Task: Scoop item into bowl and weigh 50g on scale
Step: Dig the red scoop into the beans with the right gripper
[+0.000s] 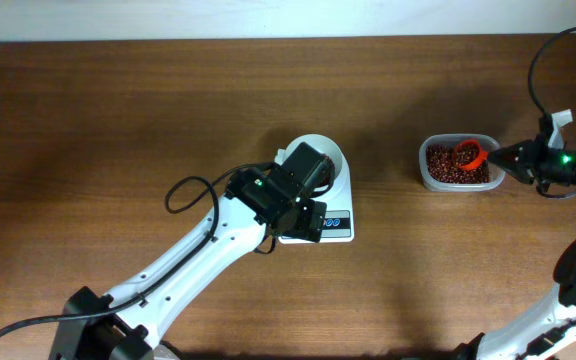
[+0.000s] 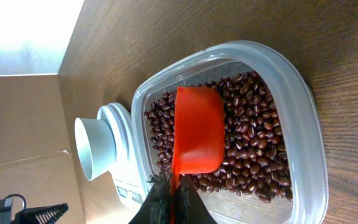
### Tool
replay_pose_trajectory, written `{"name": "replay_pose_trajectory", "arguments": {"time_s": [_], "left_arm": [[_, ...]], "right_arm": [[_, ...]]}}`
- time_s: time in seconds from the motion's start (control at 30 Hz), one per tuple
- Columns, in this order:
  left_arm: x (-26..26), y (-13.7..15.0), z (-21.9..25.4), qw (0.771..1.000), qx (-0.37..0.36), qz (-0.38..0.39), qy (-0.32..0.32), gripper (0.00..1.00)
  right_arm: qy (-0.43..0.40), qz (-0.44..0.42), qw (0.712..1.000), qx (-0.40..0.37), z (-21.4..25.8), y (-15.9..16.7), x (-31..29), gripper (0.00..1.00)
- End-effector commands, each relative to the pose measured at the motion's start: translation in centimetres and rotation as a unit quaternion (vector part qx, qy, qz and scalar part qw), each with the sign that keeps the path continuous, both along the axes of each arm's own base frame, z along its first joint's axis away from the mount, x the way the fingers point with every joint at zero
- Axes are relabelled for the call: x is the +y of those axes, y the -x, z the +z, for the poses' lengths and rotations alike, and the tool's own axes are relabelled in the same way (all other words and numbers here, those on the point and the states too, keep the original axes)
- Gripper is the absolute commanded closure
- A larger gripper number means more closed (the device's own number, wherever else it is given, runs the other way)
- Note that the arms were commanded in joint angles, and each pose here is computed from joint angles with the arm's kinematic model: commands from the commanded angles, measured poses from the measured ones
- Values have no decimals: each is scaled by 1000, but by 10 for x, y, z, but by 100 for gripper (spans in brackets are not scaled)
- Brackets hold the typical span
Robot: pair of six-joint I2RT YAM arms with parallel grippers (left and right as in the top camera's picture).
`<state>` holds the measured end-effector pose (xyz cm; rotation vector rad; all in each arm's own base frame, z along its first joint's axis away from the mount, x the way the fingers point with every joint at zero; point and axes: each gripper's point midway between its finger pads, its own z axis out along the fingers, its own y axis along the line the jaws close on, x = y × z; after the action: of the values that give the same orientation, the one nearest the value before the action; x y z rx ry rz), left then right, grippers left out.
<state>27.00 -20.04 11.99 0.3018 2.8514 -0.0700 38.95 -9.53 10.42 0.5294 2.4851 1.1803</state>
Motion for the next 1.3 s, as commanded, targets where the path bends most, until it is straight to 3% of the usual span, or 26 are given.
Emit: {"name": "replay_pose_trajectory", "arguments": {"time_s": [0.0,0.13,1.27], "left_arm": [[3,1,-1,1000,-2,8,-5,1],[3,1,-1,1000,-2,8,-5,1],[3,1,-1,1000,-2,8,-5,1]], "right_arm": [[-35,-9,999,-10,7,2,0,96],[-82,-31,996,-1,17,5,0,96],[-90,-28,996,-3,19,8,2,96]]}}
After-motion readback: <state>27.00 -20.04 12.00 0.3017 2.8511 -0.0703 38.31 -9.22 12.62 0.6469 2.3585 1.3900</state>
